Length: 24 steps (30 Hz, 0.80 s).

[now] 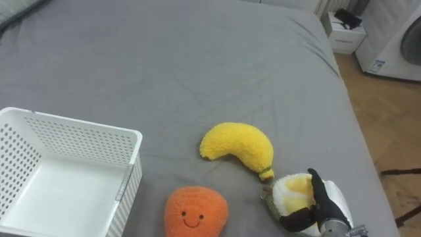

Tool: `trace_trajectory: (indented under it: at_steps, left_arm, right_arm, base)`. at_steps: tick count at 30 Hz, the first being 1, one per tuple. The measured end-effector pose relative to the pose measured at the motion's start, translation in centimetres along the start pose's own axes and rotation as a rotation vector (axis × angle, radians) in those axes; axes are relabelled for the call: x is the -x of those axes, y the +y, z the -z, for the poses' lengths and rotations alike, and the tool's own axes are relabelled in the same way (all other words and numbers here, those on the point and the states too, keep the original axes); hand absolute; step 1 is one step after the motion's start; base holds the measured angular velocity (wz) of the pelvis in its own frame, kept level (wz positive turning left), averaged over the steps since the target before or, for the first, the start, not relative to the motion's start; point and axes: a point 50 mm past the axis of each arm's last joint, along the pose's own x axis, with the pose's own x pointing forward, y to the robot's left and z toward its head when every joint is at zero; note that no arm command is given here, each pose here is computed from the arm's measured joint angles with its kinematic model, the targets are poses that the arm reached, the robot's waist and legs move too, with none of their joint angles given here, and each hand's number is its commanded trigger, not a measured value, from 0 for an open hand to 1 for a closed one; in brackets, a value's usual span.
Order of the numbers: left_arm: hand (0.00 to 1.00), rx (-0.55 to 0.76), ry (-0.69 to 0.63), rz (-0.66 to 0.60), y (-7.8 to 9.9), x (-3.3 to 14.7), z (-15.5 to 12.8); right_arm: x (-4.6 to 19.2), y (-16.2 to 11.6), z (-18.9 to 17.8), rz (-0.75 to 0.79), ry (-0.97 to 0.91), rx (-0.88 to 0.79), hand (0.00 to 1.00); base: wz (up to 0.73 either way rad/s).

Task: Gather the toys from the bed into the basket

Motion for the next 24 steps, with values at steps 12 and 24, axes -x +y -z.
trace_trajectory:
  at_steps: [12, 24]
  left_arm:
    - [0.0, -0.009, -0.016, -0.029, 0.4, 0.1, -0.1]
    - [0.0, -0.019, -0.007, -0.034, 0.2, 0.0, -0.3]
  right_arm:
    - [0.2, 1.2, 1.9, 0.011, 0.072, 0.093, 1.0]
    - [0.6, 1.8, 3.3, 0.043, 0.12, 0.158, 1.0]
  base:
    - [0.01]
    - [0.02]
